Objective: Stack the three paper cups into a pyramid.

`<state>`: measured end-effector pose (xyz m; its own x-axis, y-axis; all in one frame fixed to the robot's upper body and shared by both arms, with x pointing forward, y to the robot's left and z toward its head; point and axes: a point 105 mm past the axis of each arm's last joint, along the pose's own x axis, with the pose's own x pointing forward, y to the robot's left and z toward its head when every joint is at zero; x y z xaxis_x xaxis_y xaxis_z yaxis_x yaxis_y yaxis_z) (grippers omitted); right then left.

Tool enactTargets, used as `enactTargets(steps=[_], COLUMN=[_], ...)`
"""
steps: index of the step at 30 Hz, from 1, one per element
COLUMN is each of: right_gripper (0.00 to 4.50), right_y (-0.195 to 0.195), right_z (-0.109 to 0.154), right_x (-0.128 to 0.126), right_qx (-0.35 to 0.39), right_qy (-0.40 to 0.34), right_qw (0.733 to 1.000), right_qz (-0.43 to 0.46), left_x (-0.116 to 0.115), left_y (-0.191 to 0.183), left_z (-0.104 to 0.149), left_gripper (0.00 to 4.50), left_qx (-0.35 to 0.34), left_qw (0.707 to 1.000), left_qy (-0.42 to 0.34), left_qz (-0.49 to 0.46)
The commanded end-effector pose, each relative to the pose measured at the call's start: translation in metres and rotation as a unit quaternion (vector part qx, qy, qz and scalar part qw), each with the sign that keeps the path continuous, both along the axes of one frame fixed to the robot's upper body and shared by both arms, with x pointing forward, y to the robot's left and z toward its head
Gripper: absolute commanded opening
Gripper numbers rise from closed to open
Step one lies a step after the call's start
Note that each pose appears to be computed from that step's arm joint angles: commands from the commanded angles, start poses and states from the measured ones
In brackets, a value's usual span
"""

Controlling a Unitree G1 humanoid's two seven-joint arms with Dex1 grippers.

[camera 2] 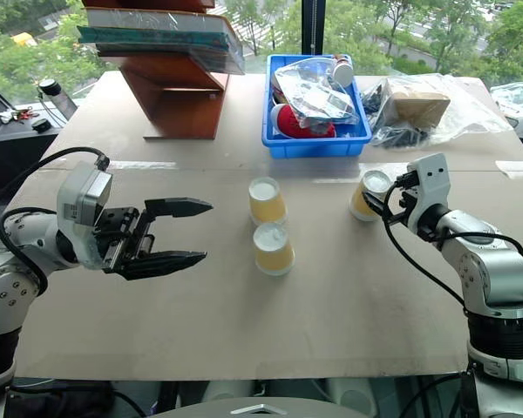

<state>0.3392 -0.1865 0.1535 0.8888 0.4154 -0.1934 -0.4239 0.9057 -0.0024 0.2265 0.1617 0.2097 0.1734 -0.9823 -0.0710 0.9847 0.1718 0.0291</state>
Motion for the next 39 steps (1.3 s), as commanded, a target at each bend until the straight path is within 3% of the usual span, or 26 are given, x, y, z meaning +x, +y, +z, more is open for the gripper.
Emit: enactTargets(steps=[1,5,7,11,16,21,24,39], right_gripper=[4.46,4.46,3.92,2.15,2.15,2.15,2.15,2.15], right_y=[0.002,0.004,0.005,0.008,0.024,0.061,0.075,0.092], right_z=[0.010,0.010,0.011,0.013,0.027,0.027,0.019,-0.007], right_x=[0.006,0.010,0.011,0.008,-0.012,-0.079,-0.100,-0.095], right_qx=[-0.008,0.001,0.006,0.005,-0.006,-0.036,-0.043,-0.065], right_qy=[-0.031,-0.035,-0.041,-0.047,-0.076,-0.052,-0.032,-0.032], right_qw=[0.999,0.999,0.999,0.999,0.993,0.962,0.949,0.944], right_qz=[-0.001,-0.002,0.000,0.016,0.092,0.267,0.311,0.321], left_x=[-0.002,-0.003,-0.004,-0.005,-0.005,-0.003,-0.005,-0.005], left_y=[0.003,0.006,0.009,0.012,0.015,0.033,0.047,0.049], left_z=[0.007,0.004,0.002,-0.003,-0.013,-0.034,-0.049,-0.052], left_gripper=[4.50,4.50,4.50,4.50,4.50,4.50,4.50,4.50], left_qx=[-0.002,-0.005,-0.003,-0.002,-0.004,-0.013,0.006,0.009], left_qw=[1.000,0.999,0.999,0.999,0.999,0.997,0.998,1.000], left_qy=[-0.029,-0.029,-0.028,-0.025,-0.025,-0.037,-0.015,-0.002], left_qz=[0.005,0.014,0.018,0.024,0.038,0.061,0.055,0.029])
